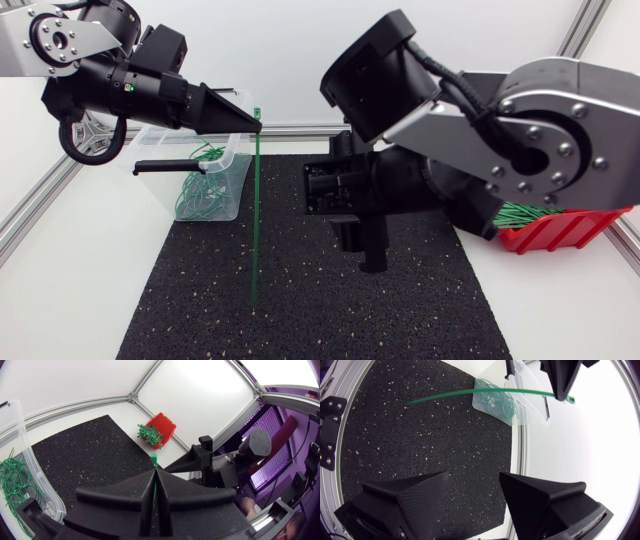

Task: Take a green cable tie from the red box, thread the tail through the head to close it, then place it in the transparent bin on the left.

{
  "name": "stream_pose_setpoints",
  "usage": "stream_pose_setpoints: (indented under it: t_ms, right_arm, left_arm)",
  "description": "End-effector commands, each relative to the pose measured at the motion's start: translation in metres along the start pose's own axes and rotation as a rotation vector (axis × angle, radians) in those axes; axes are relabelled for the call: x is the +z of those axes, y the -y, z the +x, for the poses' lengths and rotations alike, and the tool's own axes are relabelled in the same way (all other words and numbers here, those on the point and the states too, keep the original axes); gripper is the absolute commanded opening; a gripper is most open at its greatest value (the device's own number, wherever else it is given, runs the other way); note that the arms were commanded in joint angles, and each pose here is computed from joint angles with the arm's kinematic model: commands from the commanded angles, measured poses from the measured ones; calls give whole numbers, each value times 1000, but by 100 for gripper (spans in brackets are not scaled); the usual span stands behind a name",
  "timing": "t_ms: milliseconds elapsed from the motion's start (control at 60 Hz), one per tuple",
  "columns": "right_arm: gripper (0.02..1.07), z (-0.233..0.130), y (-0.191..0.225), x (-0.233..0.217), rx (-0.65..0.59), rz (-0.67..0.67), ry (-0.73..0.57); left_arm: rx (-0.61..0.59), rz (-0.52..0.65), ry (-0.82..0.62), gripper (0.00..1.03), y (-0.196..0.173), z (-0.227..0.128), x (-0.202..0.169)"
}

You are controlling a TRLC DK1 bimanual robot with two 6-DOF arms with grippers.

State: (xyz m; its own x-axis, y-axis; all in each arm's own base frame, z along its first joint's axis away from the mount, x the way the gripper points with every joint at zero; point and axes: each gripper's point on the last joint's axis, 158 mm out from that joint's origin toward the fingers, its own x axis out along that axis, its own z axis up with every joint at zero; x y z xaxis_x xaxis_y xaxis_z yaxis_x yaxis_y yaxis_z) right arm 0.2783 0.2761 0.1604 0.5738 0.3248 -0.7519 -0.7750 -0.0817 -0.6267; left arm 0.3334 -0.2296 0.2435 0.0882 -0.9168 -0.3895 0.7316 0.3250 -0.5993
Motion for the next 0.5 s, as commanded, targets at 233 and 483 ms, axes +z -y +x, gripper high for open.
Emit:
stream_pose_setpoints:
  t_ms: [233, 483]
  right_arm:
    - [78, 28, -30, 22, -72, -199, 17]
    - [78, 38, -44, 41, -111, -302, 62]
  left_arm:
    - [-44, -41, -93, 3, -12, 20, 2]
    - [-66, -59, -135, 3, -9, 24, 2]
